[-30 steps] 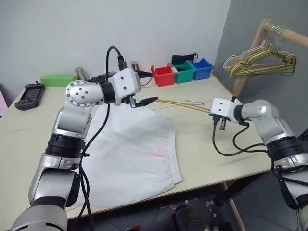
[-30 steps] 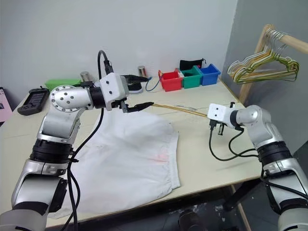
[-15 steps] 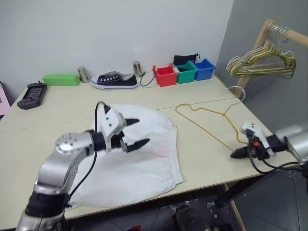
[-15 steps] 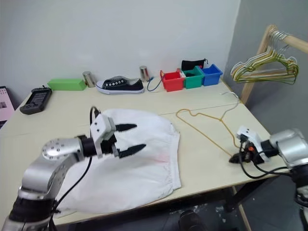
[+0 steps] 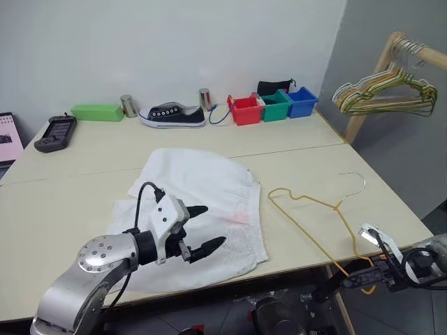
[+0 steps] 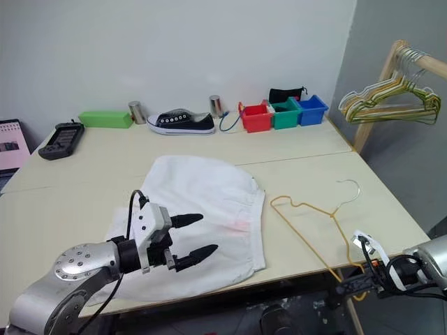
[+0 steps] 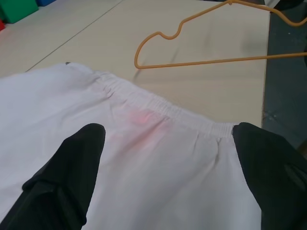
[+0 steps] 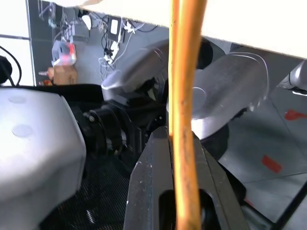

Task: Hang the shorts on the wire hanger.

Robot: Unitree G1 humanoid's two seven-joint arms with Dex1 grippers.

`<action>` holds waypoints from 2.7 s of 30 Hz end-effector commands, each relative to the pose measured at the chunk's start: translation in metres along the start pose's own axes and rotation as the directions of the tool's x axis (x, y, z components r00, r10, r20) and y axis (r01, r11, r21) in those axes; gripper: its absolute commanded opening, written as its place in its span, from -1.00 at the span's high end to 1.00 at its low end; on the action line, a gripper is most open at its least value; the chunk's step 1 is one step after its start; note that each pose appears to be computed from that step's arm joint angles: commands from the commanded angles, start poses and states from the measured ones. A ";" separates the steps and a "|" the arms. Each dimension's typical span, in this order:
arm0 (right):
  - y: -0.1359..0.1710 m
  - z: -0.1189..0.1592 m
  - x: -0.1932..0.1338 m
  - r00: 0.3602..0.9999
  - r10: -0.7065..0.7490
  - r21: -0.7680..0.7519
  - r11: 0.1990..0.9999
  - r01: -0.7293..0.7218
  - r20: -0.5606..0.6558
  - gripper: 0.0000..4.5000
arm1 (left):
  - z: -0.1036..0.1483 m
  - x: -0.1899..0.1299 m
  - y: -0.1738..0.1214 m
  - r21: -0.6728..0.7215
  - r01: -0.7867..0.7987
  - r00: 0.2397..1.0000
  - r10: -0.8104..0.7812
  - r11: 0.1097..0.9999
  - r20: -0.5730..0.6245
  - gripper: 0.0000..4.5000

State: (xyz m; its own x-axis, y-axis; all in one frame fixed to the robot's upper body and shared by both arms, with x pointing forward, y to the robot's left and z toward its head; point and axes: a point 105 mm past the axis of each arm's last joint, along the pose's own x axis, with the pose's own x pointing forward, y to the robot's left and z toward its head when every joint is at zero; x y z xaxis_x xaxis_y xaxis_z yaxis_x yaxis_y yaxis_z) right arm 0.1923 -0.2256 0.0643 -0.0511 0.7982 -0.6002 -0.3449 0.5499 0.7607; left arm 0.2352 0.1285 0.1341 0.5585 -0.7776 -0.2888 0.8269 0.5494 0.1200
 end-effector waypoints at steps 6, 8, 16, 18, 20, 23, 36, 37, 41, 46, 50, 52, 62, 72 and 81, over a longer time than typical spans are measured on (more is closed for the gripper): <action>0.009 0.008 0.016 0.999 0.040 -0.025 0.999 -0.040 0.012 1.00 | 0.016 -0.001 0.010 0.082 -0.014 1.000 0.012 0.997 0.027 -1.00; 0.006 0.006 0.015 0.999 0.032 -0.020 0.999 -0.032 0.017 1.00 | 0.016 -0.002 0.010 0.083 -0.016 1.000 0.014 0.996 0.025 -1.00; 0.002 -0.003 0.002 0.999 0.012 0.023 1.000 -0.013 0.034 1.00 | 0.014 -0.003 0.007 0.079 -0.011 1.000 0.009 0.997 0.027 -1.00; 0.002 -0.005 0.000 0.999 0.009 0.024 1.000 -0.009 0.032 1.00 | 0.014 -0.003 0.007 0.078 -0.011 1.000 0.008 0.997 0.027 -1.00; -0.003 -0.008 -0.002 0.999 -0.006 0.039 0.999 0.005 0.035 1.00 | 0.013 -0.003 0.008 0.079 -0.012 1.000 0.010 0.997 0.025 -1.00; -0.005 -0.011 -0.009 0.999 -0.014 0.059 0.998 0.011 0.042 1.00 | 0.013 -0.004 0.010 0.080 -0.015 1.000 0.013 0.997 0.024 -1.00; 0.014 -0.010 0.006 0.998 0.067 0.003 0.998 -0.067 0.014 1.00 | 0.012 0.002 0.010 0.077 -0.020 0.999 0.017 0.997 0.030 -1.00; 0.017 -0.008 0.007 0.997 0.081 -0.004 0.997 -0.081 0.016 1.00 | 0.012 0.001 0.011 0.077 -0.021 0.999 0.019 0.997 0.031 -1.00; 0.026 -0.008 0.008 0.993 0.114 -0.057 0.992 -0.114 0.004 1.00 | 0.010 0.000 0.013 0.075 -0.030 0.999 0.028 0.997 0.024 -1.00; 0.029 -0.008 0.013 0.990 0.139 -0.078 0.987 -0.139 -0.006 1.00 | 0.009 0.000 0.011 0.074 -0.025 1.000 0.024 0.997 0.018 -1.00; 0.039 -0.004 0.022 0.981 0.195 -0.060 0.979 -0.196 -0.024 1.00 | 0.010 -0.001 0.013 0.079 -0.028 0.999 0.026 0.996 0.018 -1.00; 0.040 -0.005 0.030 0.979 0.199 -0.058 0.978 -0.202 -0.050 1.00 | 0.011 0.000 0.014 0.087 -0.031 0.999 0.030 0.996 0.021 -1.00; 0.029 0.009 0.045 0.984 0.171 -0.005 0.985 -0.171 -0.041 1.00 | 0.014 0.001 0.012 0.095 -0.037 0.999 0.035 0.995 0.028 -1.00; 0.026 0.049 0.038 0.982 0.170 0.042 0.984 -0.173 0.079 1.00 | 0.014 0.003 0.013 0.105 -0.039 0.999 0.036 0.994 0.032 -1.00; 0.038 0.084 0.029 0.958 0.228 0.079 0.967 -0.244 0.176 1.00 | 0.016 0.004 0.015 0.117 -0.040 0.999 0.035 0.992 0.040 -1.00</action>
State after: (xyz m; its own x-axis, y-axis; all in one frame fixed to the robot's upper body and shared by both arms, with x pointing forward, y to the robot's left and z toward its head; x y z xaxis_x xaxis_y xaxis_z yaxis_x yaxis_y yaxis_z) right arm 0.2512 -0.1620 0.0808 0.0225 0.9185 -0.3949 -0.2129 0.3903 0.8957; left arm 0.2514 0.1326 0.1411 0.5929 -0.7576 -0.2731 0.8053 0.5574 0.2019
